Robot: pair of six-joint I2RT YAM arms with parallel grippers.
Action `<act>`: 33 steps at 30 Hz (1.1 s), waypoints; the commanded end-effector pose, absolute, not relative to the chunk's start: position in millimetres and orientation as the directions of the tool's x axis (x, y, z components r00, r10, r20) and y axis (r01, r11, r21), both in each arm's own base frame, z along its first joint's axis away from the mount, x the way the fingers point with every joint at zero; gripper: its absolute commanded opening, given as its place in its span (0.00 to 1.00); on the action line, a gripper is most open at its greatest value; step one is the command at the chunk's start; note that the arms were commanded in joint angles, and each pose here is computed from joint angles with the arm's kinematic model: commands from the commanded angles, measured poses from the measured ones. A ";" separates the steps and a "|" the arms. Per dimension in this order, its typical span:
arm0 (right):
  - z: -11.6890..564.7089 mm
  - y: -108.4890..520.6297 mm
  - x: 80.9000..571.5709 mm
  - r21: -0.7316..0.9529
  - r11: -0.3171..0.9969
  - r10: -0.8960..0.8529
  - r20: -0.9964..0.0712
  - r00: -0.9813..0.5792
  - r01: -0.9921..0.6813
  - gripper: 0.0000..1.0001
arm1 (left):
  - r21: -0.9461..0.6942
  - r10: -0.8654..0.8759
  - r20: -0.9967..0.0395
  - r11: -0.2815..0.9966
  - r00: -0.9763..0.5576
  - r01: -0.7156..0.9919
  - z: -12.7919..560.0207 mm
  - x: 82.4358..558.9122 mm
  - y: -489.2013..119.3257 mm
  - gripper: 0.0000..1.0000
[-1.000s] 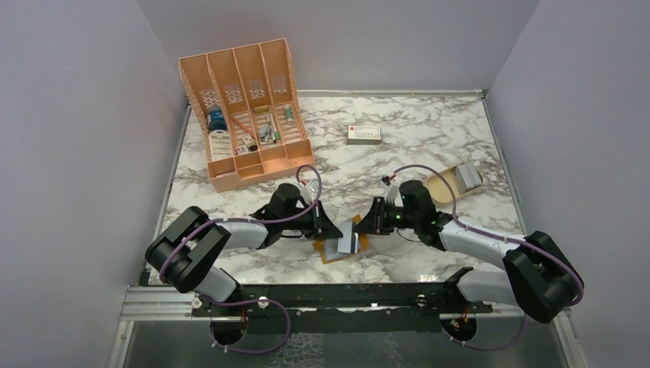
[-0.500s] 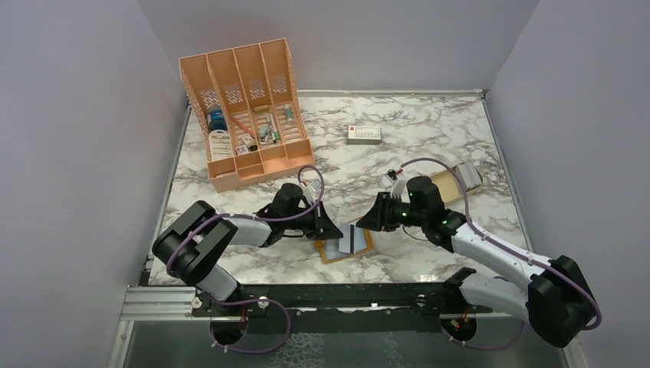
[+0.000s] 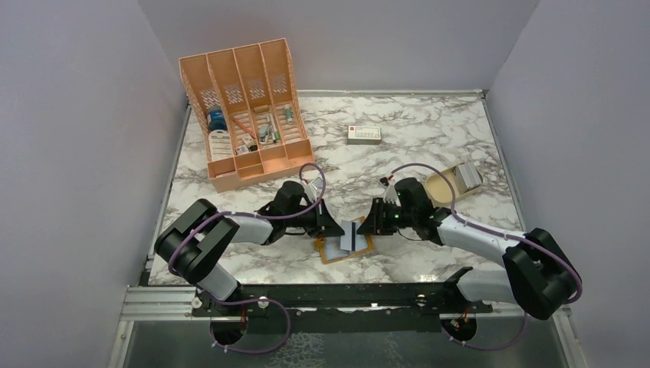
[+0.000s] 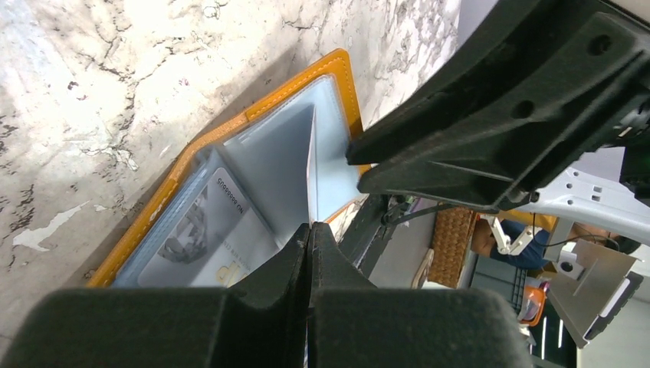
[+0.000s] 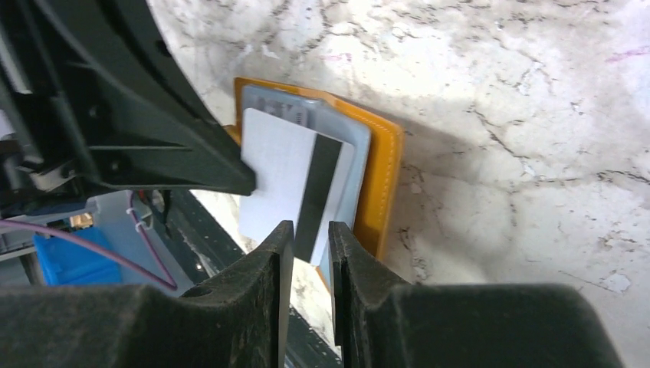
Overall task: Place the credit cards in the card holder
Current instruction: Insert the credit card into the card holder.
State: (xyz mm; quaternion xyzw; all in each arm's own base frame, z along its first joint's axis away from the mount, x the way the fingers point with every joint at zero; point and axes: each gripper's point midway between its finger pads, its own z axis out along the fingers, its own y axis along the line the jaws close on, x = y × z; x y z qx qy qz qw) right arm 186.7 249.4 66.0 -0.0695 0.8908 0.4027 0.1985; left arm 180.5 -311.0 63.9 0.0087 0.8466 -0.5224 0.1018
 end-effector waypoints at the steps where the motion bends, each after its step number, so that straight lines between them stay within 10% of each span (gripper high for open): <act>1: 58.9 248.0 201.2 0.635 0.712 0.026 -0.450 -0.893 -0.300 0.23 | -0.887 -0.113 -0.202 0.443 -0.973 0.132 70.6 184.9 -311.9 0.00; 33: 15.7 220.0 182.2 0.566 0.791 0.022 -0.405 -0.914 -0.231 0.18 | -0.831 -0.175 -0.081 0.556 -0.981 -0.031 33.5 170.3 -285.2 0.00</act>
